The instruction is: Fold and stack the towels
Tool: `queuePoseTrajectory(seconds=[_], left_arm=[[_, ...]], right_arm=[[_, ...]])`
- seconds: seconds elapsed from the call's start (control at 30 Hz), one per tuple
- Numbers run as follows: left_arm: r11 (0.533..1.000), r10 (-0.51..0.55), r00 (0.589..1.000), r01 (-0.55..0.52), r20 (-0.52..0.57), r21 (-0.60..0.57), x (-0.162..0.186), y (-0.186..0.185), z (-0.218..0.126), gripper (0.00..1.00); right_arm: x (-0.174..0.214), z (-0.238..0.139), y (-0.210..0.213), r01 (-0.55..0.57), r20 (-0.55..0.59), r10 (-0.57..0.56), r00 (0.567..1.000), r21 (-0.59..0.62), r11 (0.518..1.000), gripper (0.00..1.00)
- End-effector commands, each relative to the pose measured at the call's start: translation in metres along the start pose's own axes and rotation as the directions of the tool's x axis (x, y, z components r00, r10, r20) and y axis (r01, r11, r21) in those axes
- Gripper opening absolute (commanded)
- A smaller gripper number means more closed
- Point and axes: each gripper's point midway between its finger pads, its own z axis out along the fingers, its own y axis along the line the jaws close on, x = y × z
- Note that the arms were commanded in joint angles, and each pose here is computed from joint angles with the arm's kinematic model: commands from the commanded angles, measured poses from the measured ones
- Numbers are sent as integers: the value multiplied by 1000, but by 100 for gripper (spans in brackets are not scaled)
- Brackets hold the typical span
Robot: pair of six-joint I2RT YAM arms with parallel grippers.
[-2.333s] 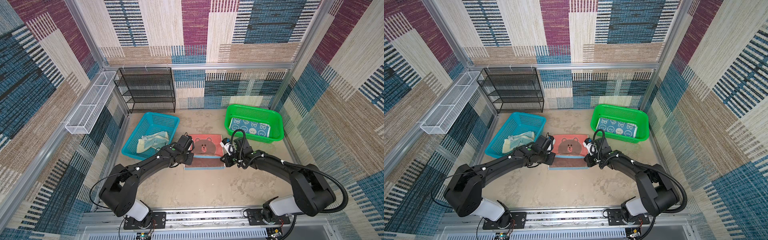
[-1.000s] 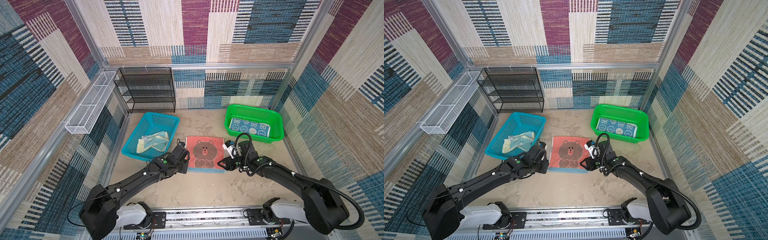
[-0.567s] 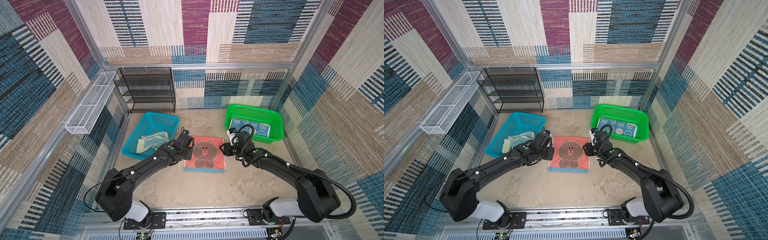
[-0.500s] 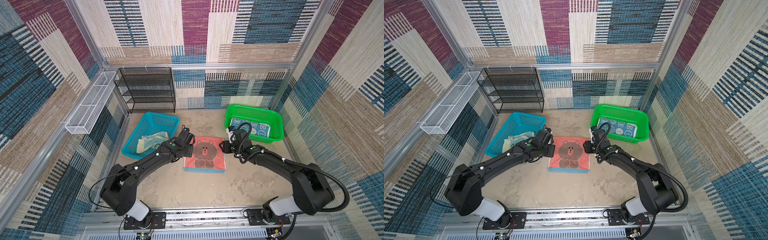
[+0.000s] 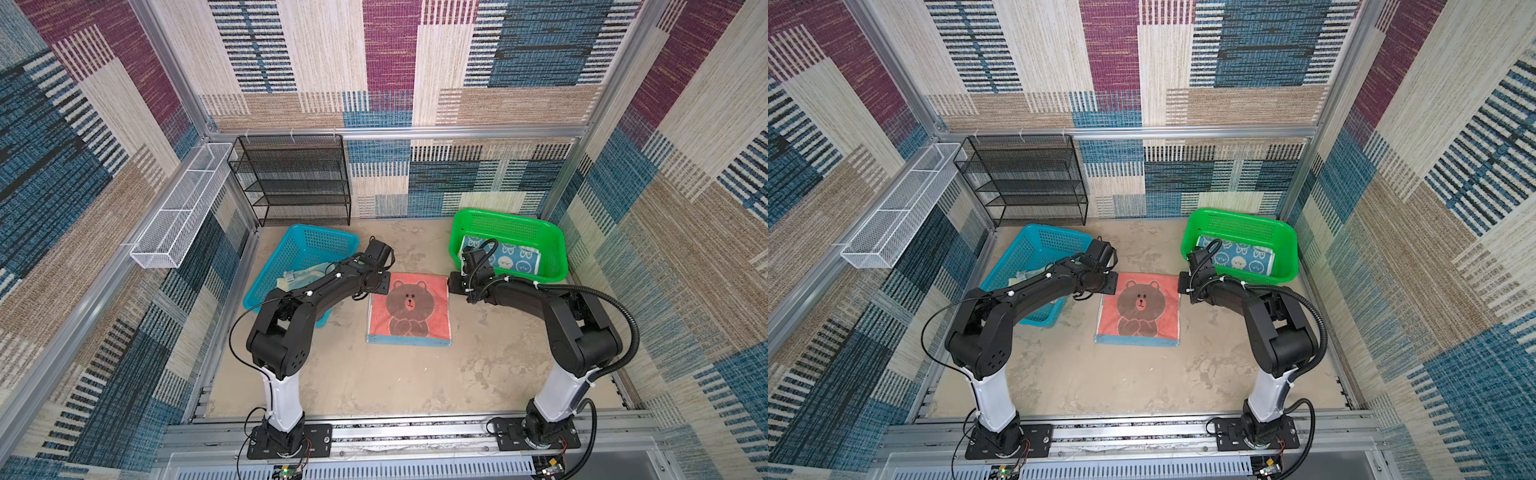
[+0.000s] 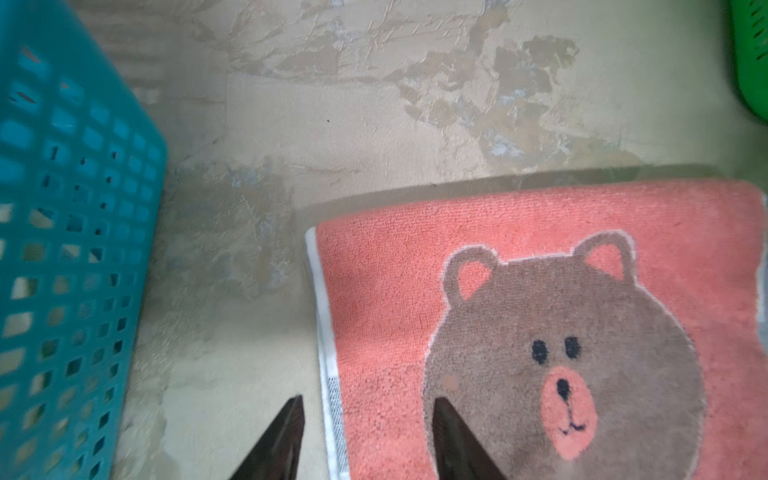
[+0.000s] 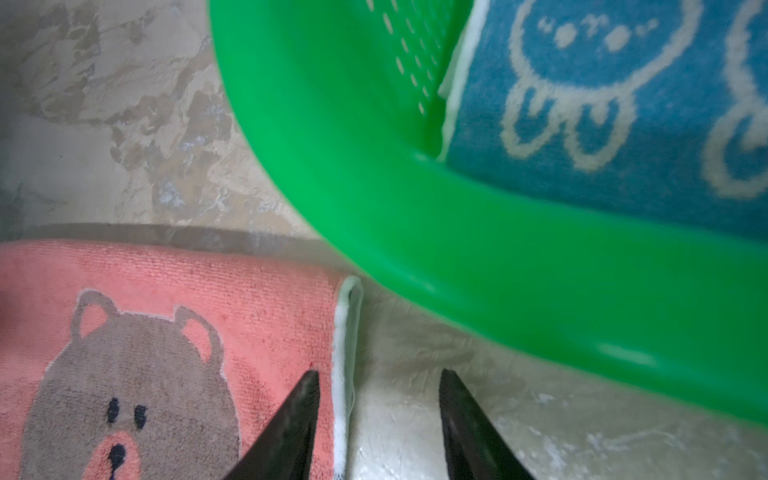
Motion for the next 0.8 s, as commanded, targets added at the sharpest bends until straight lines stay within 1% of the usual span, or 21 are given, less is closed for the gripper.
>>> queuePoseTrajectory(seconds=[0.0,0.23,0.5,0.77], left_arm=[[1000,4,1000,-4,-14,15,-4,0,8,54],[998,-56,998,56,9,28,-16,9,16,55],[993,-105,994,105,-5,48,-25,20,28,56],[992,-108,993,110,-39,55,-31,19,46,54]], right_arm=[[-17,4,10,10,48,-8,999,-47,999,49],[-23,17,14,11,47,-9,999,-59,998,46],[-26,30,19,6,36,-4,999,-80,997,42],[-27,34,19,10,31,-7,999,-76,997,39]])
